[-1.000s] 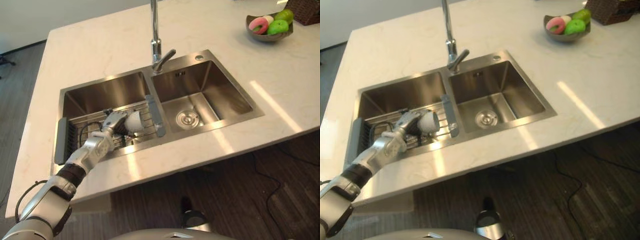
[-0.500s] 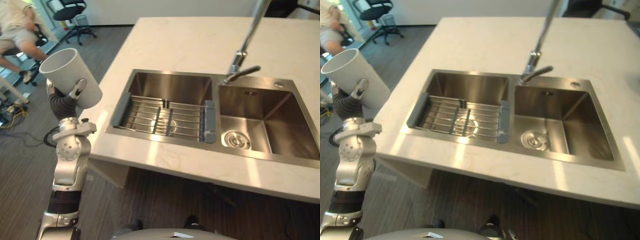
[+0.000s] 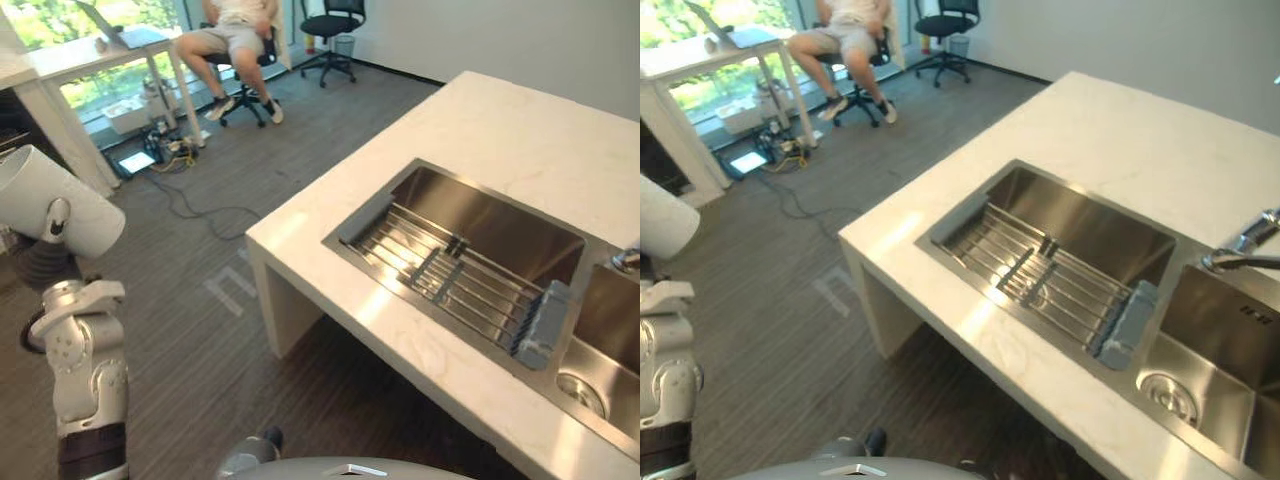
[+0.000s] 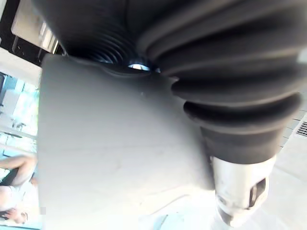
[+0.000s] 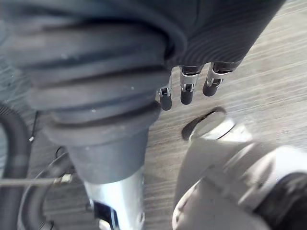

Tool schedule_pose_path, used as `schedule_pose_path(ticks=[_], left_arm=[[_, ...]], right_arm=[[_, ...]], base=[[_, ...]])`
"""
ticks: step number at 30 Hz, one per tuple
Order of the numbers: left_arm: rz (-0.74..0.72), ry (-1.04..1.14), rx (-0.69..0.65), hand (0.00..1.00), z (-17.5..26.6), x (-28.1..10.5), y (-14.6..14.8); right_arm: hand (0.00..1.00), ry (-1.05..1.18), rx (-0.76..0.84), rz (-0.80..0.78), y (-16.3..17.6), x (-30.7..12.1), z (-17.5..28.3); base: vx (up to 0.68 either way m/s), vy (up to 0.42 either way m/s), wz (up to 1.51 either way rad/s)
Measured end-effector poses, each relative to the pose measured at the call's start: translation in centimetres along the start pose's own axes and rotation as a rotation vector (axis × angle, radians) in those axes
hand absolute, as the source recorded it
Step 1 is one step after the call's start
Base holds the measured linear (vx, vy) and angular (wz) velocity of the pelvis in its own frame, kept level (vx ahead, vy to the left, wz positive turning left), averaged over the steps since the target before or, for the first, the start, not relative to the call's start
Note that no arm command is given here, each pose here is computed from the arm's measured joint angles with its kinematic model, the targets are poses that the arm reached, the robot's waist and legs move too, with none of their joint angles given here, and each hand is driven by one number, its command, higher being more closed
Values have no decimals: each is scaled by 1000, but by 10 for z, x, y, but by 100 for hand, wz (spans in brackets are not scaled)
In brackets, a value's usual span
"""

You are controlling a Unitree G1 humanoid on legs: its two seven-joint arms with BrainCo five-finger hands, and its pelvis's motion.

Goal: Walk over to the sink, pick up the cup, carry it to the dishwasher, place the cup inside the dishwasher, then close the dishwasher door

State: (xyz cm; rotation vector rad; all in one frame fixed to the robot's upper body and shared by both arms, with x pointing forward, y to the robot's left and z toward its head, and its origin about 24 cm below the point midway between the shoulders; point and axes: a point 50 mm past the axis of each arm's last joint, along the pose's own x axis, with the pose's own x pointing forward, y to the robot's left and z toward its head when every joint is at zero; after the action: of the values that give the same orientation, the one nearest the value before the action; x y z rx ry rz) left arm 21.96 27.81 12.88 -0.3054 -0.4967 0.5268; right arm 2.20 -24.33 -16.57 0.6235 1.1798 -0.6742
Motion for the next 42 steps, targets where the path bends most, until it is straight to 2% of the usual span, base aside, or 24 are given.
schedule_pose_path(ticks=[5, 8, 10, 13, 14, 16, 18, 22, 27, 31, 36, 40, 42], left_arm=[[-50, 6, 53, 100, -3, -2, -5], [-74, 19, 52, 100, -9, 8, -9], [-104, 6, 82, 100, -4, 13, -9], [-166, 39, 90, 100, -9, 16, -17], [-197, 39, 37, 100, -10, 18, -30], [-242, 63, 13, 100, -17, 16, -43], [-354, 155, -23, 100, -39, 4, -75], [-472, 152, -105, 100, -43, 0, -119], [-548, 184, -88, 100, -46, -4, -125], [-564, 233, -78, 100, -51, -5, -119], [-630, 286, -63, 100, -60, -13, -119], [-622, 346, -66, 100, -70, -21, -113], [-598, 372, -64, 100, -74, -26, -109]], right_arm=[[0, 1, -39, 63, 17, 4, 5], [0, 21, -50, 33, 5, 1, 5], [0, 17, -114, -2, -6, -1, 14], [0, 38, -136, -5, -5, 0, 12], [0, 51, -112, -5, -4, 0, 4], [0, 27, -110, -6, -2, 0, 10], [0, -14, -139, -43, -16, -5, 20], [0, 4, -129, -81, -25, -6, 16], [0, 24, -199, -109, -33, -9, 19], [0, 49, -113, -57, -14, -4, 3], [0, 91, -55, -58, -17, -6, -20], [0, 81, -44, -49, -16, -6, -20], [0, 32, -57, -2, 2, -1, -4]], base=[[-77, -71, 77], [-31, -8, 110], [44, 64, 76], [-78, 10, 159], [-140, -40, 221], [-78, 13, 159], [24, 167, 153], [-128, 46, 128], [-49, 230, 16], [-133, 252, 19], [-90, 136, 80], [22, 12, 59], [9, -73, -17]])
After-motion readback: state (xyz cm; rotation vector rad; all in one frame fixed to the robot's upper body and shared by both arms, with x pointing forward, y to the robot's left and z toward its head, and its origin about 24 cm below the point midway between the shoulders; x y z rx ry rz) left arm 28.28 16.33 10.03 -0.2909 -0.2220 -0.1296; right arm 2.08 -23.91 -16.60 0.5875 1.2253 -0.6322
